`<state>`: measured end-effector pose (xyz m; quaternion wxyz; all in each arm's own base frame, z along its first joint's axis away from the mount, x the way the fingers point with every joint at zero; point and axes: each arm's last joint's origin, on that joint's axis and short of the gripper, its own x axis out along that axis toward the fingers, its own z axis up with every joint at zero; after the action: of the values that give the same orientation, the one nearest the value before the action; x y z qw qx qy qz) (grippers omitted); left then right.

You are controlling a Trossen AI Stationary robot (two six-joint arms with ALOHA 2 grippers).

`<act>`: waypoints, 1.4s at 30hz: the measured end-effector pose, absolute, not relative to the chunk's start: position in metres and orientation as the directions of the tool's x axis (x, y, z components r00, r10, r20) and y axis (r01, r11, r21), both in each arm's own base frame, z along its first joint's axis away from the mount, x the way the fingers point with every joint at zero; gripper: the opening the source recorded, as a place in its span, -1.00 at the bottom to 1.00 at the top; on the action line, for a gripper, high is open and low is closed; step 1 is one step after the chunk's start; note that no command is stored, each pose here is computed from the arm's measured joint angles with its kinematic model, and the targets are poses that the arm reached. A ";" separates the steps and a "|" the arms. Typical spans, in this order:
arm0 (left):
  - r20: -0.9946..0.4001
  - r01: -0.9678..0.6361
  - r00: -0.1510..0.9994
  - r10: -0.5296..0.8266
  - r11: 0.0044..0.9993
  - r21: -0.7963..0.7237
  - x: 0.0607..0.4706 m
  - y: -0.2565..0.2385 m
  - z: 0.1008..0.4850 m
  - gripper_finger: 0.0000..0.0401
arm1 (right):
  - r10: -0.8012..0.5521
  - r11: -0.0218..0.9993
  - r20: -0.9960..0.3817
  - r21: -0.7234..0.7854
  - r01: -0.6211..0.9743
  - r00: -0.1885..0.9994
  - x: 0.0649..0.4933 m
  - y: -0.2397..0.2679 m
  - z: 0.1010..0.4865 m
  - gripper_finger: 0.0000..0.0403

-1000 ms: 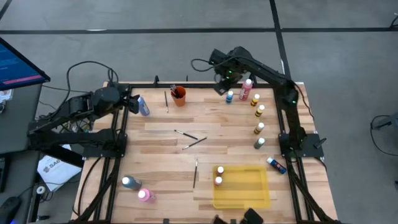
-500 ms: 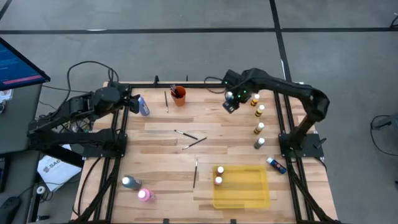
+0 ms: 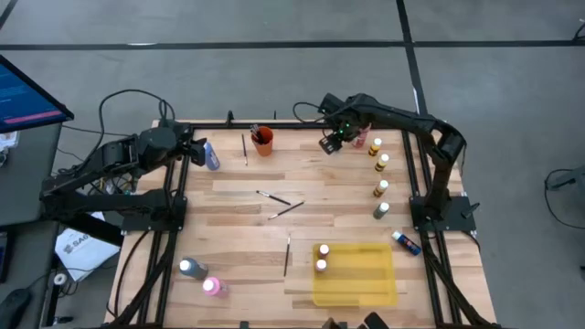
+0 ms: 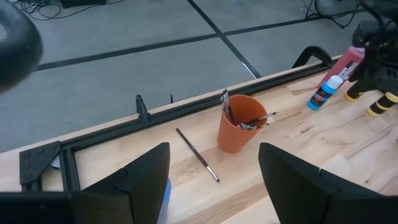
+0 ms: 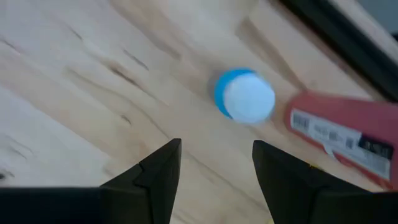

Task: Pick & Place Paint Supplies
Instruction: Put the light blue paint bottle into the yellow bin

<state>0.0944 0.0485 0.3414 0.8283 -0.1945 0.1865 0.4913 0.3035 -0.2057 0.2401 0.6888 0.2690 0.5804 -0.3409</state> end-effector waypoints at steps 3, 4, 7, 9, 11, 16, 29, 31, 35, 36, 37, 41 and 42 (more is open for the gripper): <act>-0.500 -0.886 0.448 0.742 0.441 -0.139 0.094 0.048 0.341 0.18 | -0.143 0.621 -0.987 -0.034 0.783 0.070 0.304 -0.212 0.230 -0.03; -0.500 -0.886 0.448 0.741 0.442 -0.139 0.094 0.049 0.342 0.18 | -0.136 0.619 -0.989 -0.039 0.784 0.059 0.304 -0.214 0.226 -0.03; -0.499 -0.887 0.447 0.742 0.441 -0.139 0.094 0.049 0.342 0.18 | -0.144 0.619 -0.987 -0.036 0.784 0.068 0.306 -0.220 0.221 -0.04; -0.499 -0.887 0.447 0.742 0.441 -0.139 0.094 0.049 0.342 0.18 | -0.152 0.620 -0.985 -0.034 0.784 0.078 0.307 -0.223 0.219 -0.05; -0.500 -0.887 0.447 0.742 0.441 -0.138 0.094 0.049 0.342 0.18 | -0.162 0.618 -0.983 -0.030 0.786 0.090 0.307 -0.225 0.219 -0.05; -0.499 -0.886 0.447 0.742 0.444 -0.133 0.094 0.049 0.342 0.18 | -0.183 0.618 -0.976 -0.020 0.786 0.120 0.310 -0.226 0.220 -0.05; -0.500 -0.886 0.447 0.742 0.445 -0.131 0.094 0.049 0.342 0.18 | -0.243 0.614 -0.964 -0.069 0.786 0.106 0.311 -0.229 0.221 -0.12; -0.500 -0.886 0.447 0.742 0.445 -0.130 0.094 0.049 0.342 0.18 | -0.247 0.615 -0.964 -0.076 0.785 0.101 0.311 -0.229 0.221 -0.19; -0.500 -0.886 0.447 0.742 0.446 -0.130 0.094 0.049 0.342 0.18 | -0.252 0.617 -0.962 -0.077 0.783 0.105 0.311 -0.229 0.221 -0.37; -0.500 -0.886 0.447 0.742 0.446 -0.130 0.094 0.049 0.342 0.18 | -0.252 0.617 -0.962 -0.077 0.783 0.105 0.311 -0.229 0.221 -0.41; -0.500 -0.886 0.447 0.742 0.446 -0.130 0.094 0.049 0.342 0.18 | -0.252 0.617 -0.962 -0.077 0.783 0.105 0.311 -0.229 0.221 -0.44; -0.500 -0.886 0.446 0.742 0.446 -0.129 0.094 0.049 0.341 0.18 | -0.252 0.617 -0.962 -0.077 0.783 0.105 0.311 -0.229 0.221 -0.46; -0.500 -0.886 0.447 0.742 0.446 -0.129 0.094 0.049 0.341 0.18 | -0.251 0.617 -0.962 -0.077 0.783 0.104 0.311 -0.229 0.221 -0.46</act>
<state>0.0943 0.0485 0.3415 0.8290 -0.1901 0.1892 0.4908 0.3112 -0.2291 0.2214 0.7039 0.2375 0.5596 -0.3674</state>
